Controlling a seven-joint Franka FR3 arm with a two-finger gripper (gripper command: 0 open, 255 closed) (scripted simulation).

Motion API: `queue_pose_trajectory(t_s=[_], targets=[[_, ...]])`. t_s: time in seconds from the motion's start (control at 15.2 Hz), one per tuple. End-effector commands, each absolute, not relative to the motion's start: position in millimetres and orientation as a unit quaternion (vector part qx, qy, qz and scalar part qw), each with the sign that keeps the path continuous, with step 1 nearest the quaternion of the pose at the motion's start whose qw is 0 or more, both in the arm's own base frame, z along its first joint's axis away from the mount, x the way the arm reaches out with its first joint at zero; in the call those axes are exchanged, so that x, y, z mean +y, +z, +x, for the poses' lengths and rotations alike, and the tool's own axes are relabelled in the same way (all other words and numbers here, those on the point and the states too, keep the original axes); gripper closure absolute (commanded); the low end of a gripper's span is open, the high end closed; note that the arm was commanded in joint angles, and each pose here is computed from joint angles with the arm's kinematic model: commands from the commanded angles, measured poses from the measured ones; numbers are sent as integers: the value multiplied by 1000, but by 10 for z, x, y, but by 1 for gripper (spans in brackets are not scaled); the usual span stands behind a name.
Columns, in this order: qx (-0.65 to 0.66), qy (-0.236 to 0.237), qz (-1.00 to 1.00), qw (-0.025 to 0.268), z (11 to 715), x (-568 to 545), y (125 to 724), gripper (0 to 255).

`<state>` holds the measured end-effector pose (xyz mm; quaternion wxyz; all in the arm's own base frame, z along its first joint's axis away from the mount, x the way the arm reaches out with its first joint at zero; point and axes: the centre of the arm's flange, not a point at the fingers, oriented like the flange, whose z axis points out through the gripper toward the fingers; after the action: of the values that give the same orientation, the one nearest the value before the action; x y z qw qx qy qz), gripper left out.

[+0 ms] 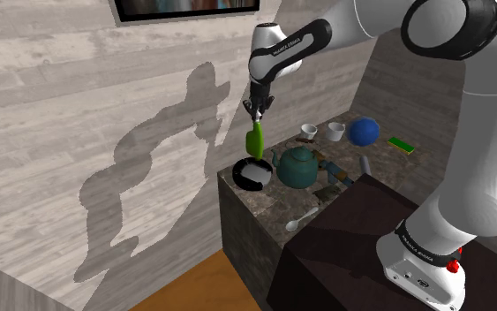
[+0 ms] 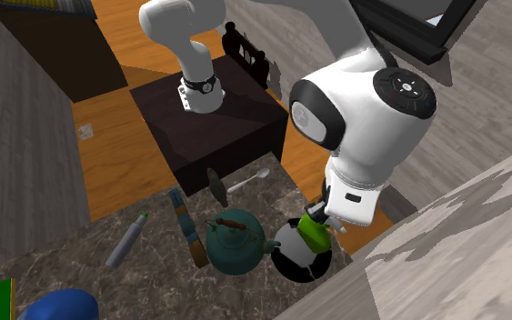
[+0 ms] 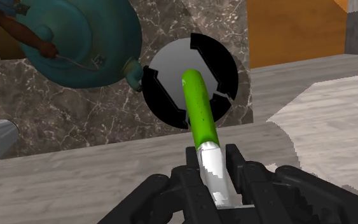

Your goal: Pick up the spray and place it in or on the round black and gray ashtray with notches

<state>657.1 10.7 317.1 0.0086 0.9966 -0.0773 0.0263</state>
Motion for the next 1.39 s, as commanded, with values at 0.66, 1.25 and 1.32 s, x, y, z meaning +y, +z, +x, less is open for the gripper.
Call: queue_pose_trajectory(t_s=[0.66, 1.25, 1.32], targets=[[-77, 27, 997, 9, 6570, 106, 2536, 255], [-77, 27, 997, 9, 6570, 106, 2267, 255], [-77, 27, 997, 9, 6570, 106, 2267, 255]])
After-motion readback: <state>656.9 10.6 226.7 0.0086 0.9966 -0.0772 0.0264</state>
